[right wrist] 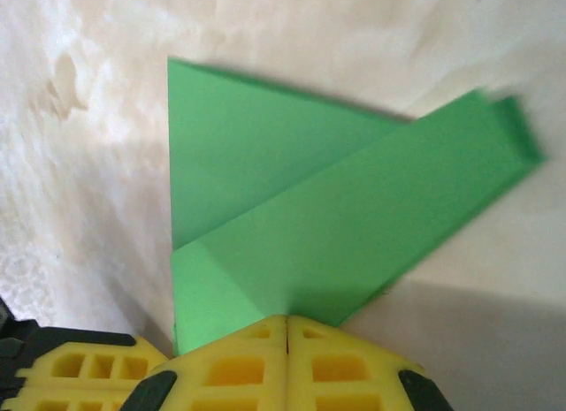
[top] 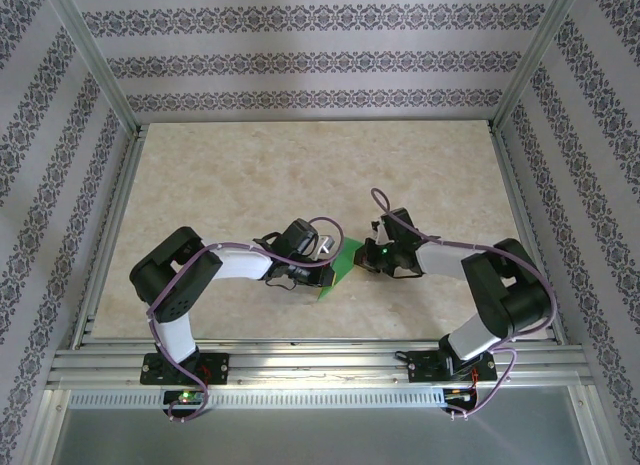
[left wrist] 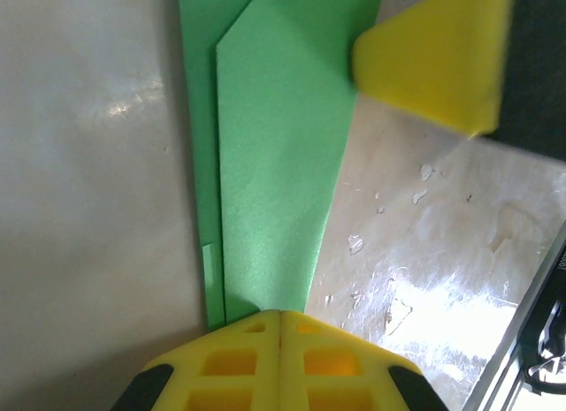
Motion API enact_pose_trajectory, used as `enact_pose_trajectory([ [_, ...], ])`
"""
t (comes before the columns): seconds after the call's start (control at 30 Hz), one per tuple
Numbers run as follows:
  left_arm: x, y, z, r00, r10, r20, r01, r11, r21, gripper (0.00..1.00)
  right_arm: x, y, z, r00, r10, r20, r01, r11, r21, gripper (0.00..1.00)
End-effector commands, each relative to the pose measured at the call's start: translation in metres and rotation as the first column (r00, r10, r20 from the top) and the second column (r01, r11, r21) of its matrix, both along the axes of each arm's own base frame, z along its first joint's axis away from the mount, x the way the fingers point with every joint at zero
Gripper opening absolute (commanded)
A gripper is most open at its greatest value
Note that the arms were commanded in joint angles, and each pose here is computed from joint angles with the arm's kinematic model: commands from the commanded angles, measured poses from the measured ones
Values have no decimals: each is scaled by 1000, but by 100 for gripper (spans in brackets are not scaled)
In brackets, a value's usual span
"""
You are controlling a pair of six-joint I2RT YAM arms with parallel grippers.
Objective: Fold a paper plane with a square sheet of paper (pick it up from the middle)
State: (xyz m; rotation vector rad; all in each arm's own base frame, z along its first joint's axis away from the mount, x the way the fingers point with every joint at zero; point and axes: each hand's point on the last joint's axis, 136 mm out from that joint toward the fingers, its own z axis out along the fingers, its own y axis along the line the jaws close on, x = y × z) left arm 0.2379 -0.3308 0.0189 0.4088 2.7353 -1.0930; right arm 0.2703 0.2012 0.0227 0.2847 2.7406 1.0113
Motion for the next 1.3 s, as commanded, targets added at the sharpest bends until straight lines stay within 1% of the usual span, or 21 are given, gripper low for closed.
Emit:
enact_pose_trajectory([
  [0.0,-12,11,-13,994,75,-74,-72,997,40,0,10,-8,16,997,-26,77,28,999,-32,7],
  [0.03,-10,7,-9,993,96,-64,-94,995,26,0,10,-11,17,996,-34,80,37,999,-40,9],
  [0.1,-5,2,3,990,138,-33,-139,990,-3,1,7,-14,18,995,-46,84,50,998,-43,9],
  [0.17,2,2,13,982,190,-6,-190,982,-8,7,4,-17,21,994,-56,89,59,998,-37,11],
  [0.2,5,2,20,979,203,6,-203,979,-18,7,2,-19,22,994,-62,92,65,997,-35,11],
  [0.23,8,2,28,977,211,25,-210,977,-34,10,-1,-21,23,993,-73,95,77,996,-35,12],
  [0.27,10,2,37,975,220,46,-218,975,-41,18,-3,-23,23,992,-83,97,86,996,-33,12],
  [0.3,12,5,43,972,226,67,-224,974,-34,24,-5,-24,24,991,-87,102,91,995,-30,12],
  [0.4,19,14,56,967,219,132,-220,975,-2,30,-9,-26,25,990,-95,103,98,995,-23,13],
  [0.5,24,21,52,974,203,103,-205,979,12,29,-12,-24,25,992,-92,91,93,996,-1,13],
  [0.63,27,22,41,983,179,35,-180,984,10,29,-16,-19,23,994,-92,66,91,996,27,14],
  [0.83,31,19,32,984,180,-4,-180,984,5,28,-19,-18,19,995,-86,45,84,996,34,16],
  [1.1,22,6,21,990,113,-80,-116,993,-33,27,-20,-12,14,998,-65,16,64,997,50,18],
  [1.27,19,10,15,990,113,-84,-114,993,-8,27,-20,-10,14,999,-52,12,51,997,58,18],
])
